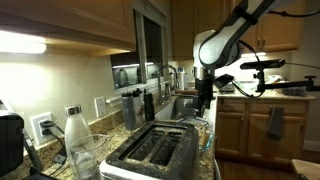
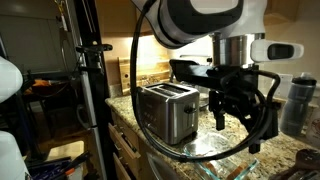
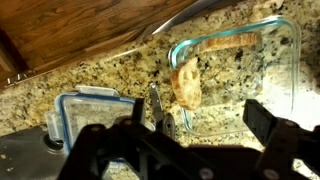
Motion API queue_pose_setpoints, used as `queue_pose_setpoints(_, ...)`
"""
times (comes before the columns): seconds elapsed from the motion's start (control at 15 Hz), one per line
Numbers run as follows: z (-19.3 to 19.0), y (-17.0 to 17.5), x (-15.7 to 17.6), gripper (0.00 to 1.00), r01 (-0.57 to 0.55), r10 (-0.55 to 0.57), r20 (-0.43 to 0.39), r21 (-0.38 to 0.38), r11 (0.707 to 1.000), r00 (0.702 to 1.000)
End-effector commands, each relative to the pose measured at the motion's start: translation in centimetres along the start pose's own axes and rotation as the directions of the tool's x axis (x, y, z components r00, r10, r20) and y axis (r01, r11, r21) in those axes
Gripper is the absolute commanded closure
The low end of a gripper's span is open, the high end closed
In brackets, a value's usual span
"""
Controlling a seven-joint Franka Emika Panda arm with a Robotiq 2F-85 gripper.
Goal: Put the slices of bread in the toaster
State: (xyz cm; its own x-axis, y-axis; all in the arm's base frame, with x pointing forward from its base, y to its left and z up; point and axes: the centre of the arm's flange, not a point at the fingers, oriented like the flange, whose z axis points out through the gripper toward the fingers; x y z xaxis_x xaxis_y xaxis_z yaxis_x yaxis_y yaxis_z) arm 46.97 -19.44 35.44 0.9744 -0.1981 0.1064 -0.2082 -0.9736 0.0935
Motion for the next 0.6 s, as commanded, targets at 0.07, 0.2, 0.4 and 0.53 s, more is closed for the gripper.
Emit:
queue_pose_setpoints(0.07,1.9,1.6,1.6,0.00,-0.010,0.009,0.037,0.037,0.999,0.999)
queue_pose_setpoints(0.2,2.9,2.1,2.0,0.00,-0.018,0.015,0.050,0.045,0.999,0.999)
queue_pose_setpoints(0.4,4.4,2.7,2.5,0.00,-0.027,0.023,0.068,0.056,0.998,0.997)
queue_pose_setpoints(0.53,5.3,2.9,2.8,0.00,-0.037,0.032,0.080,0.063,0.997,0.996)
